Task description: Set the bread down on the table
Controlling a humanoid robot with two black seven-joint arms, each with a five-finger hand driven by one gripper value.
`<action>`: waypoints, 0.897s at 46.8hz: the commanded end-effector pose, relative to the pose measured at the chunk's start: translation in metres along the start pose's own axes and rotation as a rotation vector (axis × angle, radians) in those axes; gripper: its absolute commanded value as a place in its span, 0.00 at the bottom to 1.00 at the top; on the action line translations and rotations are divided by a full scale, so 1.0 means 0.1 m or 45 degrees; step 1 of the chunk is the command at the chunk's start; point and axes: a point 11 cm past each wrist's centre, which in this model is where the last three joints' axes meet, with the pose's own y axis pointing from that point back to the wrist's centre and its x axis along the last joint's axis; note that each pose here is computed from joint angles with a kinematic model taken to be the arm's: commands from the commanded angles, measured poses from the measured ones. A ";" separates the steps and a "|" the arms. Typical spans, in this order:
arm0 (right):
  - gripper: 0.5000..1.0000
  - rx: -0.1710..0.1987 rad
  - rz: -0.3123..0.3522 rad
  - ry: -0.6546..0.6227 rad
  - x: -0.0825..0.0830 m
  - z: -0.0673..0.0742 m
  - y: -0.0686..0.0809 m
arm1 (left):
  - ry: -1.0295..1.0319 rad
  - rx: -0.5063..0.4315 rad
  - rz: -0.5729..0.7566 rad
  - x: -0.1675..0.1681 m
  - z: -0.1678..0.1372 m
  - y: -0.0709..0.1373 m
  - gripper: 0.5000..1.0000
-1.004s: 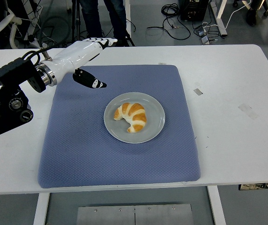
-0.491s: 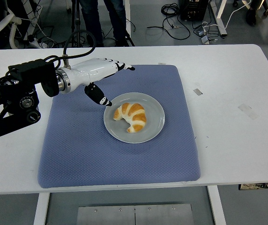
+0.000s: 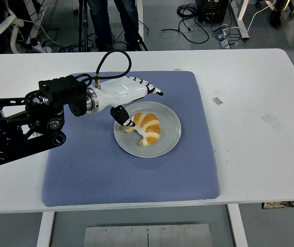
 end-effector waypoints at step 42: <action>1.00 0.000 0.000 0.000 0.00 0.00 0.00 | 0.002 0.047 -0.095 -0.33 -0.09 -0.12 0.71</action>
